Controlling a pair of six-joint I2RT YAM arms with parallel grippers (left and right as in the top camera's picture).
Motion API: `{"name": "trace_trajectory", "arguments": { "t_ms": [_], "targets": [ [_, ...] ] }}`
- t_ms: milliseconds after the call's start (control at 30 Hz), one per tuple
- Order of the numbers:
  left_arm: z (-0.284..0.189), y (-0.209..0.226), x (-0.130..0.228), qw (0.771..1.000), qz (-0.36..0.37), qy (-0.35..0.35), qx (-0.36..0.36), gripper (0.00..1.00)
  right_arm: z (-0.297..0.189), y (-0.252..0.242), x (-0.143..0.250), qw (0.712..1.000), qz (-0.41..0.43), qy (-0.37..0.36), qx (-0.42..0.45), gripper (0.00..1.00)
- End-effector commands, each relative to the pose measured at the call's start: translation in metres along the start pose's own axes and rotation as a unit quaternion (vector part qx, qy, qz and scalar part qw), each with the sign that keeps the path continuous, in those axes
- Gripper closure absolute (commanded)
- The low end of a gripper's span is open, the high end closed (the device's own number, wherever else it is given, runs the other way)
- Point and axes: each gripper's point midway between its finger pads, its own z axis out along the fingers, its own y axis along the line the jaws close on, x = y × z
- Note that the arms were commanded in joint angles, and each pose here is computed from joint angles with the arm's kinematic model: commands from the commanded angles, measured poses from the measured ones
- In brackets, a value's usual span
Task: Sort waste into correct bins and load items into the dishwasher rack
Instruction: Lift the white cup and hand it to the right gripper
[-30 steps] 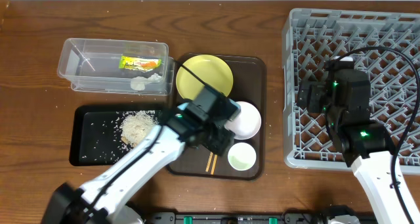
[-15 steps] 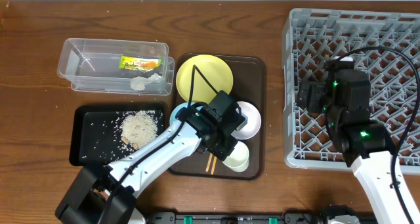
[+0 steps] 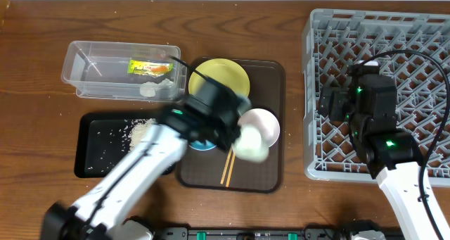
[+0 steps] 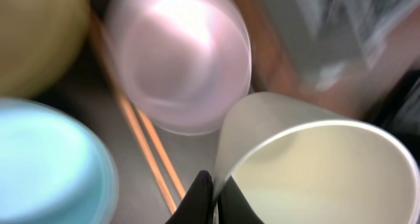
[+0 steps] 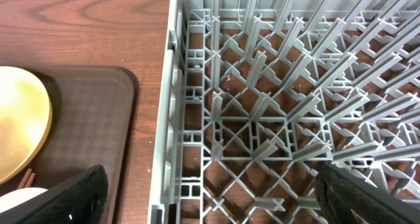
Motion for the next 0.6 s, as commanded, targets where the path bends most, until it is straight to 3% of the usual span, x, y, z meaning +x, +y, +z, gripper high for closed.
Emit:
{"name": "trace_trajectory", "arguments": {
  "t_ms": [0, 100, 167, 233, 367, 467, 567],
  "targets": [
    [-0.04, 0.021, -0.045, 0.991, -0.088, -0.098, 0.027, 0.94, -0.005, -0.001, -0.011, 1.0, -0.003, -0.014, -0.001, 0.01],
    [-0.059, 0.068, -0.077, 0.959, -0.227, -0.171, 0.02, 0.94, -0.005, 0.012, -0.01, 0.999, -0.002, -0.01, -0.037, 0.01],
    [-0.063, 0.093, -0.087, 0.925, -0.326, -0.193, 0.03, 0.94, -0.006, 0.023, -0.011, 0.997, 0.026, -0.009, -0.071, 0.01],
    [-0.06, 0.103, -0.092, 0.904, -0.376, -0.192, 0.062, 0.94, -0.007, 0.038, -0.014, 0.992, 0.057, -0.008, -0.113, 0.01],
    [-0.046, 0.08, -0.103, 0.907, -0.349, -0.158, 0.174, 0.93, -0.014, 0.088, -0.018, 0.966, 0.011, -0.01, -0.259, 0.01],
    [-0.045, 0.049, -0.111, 0.906, -0.288, -0.126, 0.283, 0.94, -0.021, 0.124, -0.005, 0.927, -0.011, 0.019, -0.375, 0.01],
    [-0.041, 0.038, -0.109, 0.901, -0.273, -0.105, 0.319, 0.94, -0.025, 0.148, 0.011, 0.884, -0.022, 0.053, -0.464, 0.01]
  ]
}}
